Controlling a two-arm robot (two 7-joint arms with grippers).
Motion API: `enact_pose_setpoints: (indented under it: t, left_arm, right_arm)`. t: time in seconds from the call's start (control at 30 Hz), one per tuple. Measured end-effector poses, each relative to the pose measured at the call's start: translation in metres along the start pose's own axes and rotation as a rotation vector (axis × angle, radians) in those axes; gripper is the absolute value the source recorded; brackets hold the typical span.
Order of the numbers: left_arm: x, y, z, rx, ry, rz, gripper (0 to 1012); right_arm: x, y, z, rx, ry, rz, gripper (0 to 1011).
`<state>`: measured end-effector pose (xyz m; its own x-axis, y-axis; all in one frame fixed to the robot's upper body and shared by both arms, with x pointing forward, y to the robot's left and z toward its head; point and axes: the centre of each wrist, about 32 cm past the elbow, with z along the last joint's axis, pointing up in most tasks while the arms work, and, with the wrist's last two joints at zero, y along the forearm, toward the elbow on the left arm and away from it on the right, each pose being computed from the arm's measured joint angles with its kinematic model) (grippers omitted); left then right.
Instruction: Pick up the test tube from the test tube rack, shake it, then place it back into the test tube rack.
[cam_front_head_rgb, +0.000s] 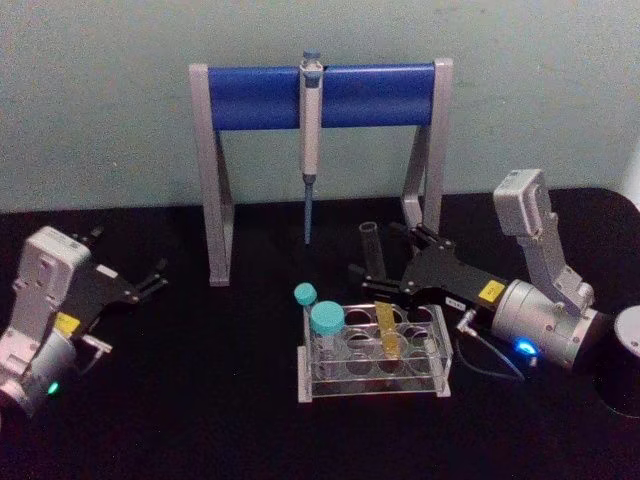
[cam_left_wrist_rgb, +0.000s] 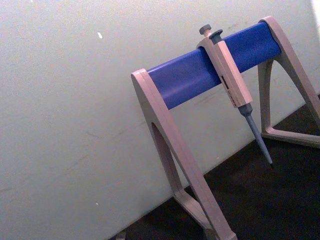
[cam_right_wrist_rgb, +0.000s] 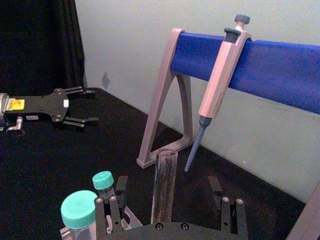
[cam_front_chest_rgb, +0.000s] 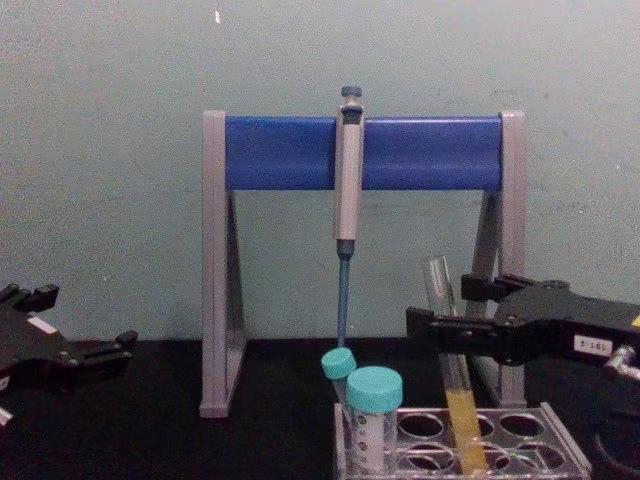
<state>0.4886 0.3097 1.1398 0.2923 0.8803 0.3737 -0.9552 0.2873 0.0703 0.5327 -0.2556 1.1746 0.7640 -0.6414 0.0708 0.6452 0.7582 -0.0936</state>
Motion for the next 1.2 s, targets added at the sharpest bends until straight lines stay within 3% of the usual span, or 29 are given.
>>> enact_pose_setpoints:
  t: [0.6, 1.2]
  left_arm:
    - [0.0, 0.0, 0.0, 0.0, 0.0, 0.0, 1001]
    - [0.0, 0.0, 0.0, 0.0, 0.0, 0.0, 1001]
  right_arm:
    - [0.0014, 0.0042, -0.0032, -0.033, 0.038, -0.006, 1000]
    - [0.0014, 0.0037, -0.0034, -0.034, 0.036, -0.007, 1000]
